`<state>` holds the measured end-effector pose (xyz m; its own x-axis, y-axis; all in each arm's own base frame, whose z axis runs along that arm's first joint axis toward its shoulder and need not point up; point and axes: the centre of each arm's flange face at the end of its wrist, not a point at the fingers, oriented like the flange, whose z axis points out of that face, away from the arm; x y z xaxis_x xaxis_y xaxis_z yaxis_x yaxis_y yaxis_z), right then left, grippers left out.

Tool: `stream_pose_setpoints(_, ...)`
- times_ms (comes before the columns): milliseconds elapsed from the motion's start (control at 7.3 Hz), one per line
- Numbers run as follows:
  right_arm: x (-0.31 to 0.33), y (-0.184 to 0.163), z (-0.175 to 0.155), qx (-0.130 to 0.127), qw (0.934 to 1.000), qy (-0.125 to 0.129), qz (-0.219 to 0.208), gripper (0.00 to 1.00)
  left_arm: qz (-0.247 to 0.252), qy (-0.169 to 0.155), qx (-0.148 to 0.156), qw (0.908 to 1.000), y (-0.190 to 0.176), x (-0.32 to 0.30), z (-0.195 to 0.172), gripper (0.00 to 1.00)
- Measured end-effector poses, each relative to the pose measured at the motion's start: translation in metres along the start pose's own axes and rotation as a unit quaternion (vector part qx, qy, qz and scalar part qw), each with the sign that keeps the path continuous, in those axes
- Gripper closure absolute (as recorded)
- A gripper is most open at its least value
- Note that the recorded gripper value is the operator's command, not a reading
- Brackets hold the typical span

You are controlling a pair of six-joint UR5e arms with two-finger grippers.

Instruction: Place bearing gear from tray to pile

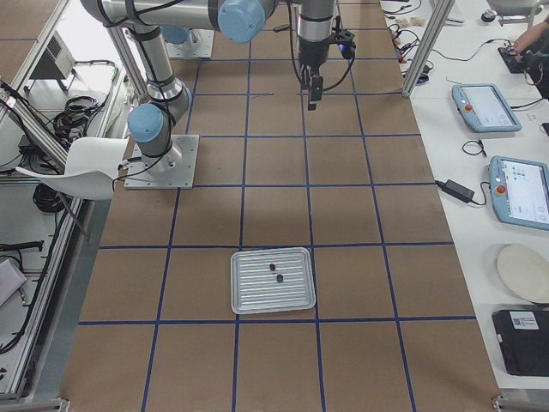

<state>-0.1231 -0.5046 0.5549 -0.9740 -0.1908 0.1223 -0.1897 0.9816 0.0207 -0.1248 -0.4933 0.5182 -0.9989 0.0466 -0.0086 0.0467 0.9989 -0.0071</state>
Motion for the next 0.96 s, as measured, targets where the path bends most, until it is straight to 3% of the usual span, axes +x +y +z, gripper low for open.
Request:
stream_pose_setpoints(548,0.171,0.077,0.081,-0.032,0.9927,-0.044,-0.108,0.0,0.0,0.001,0.001,1.0,-0.001,0.0,0.0,0.0)
stream_pose_setpoints(958,0.26,0.108,0.21,-0.042,0.9903,-0.076,-0.108,0.01,-0.001,0.001,0.002,1.0,-0.001,0.0,-0.001,0.0)
